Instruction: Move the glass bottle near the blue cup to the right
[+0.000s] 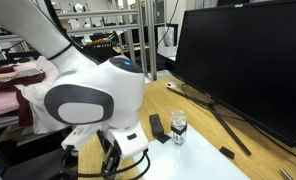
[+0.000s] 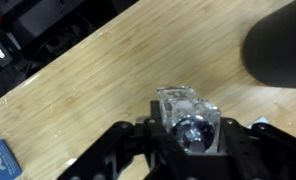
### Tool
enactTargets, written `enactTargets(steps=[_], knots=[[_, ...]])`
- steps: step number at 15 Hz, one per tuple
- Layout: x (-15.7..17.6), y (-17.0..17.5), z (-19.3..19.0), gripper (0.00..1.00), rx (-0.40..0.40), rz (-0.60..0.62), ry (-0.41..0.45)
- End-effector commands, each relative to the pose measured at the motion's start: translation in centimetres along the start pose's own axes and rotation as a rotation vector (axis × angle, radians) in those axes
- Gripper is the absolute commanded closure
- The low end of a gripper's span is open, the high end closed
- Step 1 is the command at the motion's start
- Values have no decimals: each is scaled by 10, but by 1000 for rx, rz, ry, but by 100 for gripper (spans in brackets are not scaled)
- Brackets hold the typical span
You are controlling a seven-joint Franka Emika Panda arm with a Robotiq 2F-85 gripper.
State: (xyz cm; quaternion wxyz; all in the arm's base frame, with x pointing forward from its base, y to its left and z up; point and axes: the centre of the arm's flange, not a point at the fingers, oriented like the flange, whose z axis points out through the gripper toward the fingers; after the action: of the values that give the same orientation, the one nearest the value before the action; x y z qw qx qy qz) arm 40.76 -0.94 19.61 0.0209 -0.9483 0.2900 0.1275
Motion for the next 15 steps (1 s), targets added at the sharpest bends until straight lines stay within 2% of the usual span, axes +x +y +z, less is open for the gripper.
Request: enactTargets(steps=[1,6,7,8,9,10,14,15], knots=[[-2,4,27,82,-13,-36,-15],[-2,2,27,82,-9,-56,-11],[-2,2,26,54,-6,-61,-8],[-3,2,24,51,-2,-65,-7],[-4,1,21,29,6,-68,-5],[-5,1,19,27,11,-70,-2],[-7,-3,6,2,46,-81,21],[-8,-4,1,0,59,-84,25]])
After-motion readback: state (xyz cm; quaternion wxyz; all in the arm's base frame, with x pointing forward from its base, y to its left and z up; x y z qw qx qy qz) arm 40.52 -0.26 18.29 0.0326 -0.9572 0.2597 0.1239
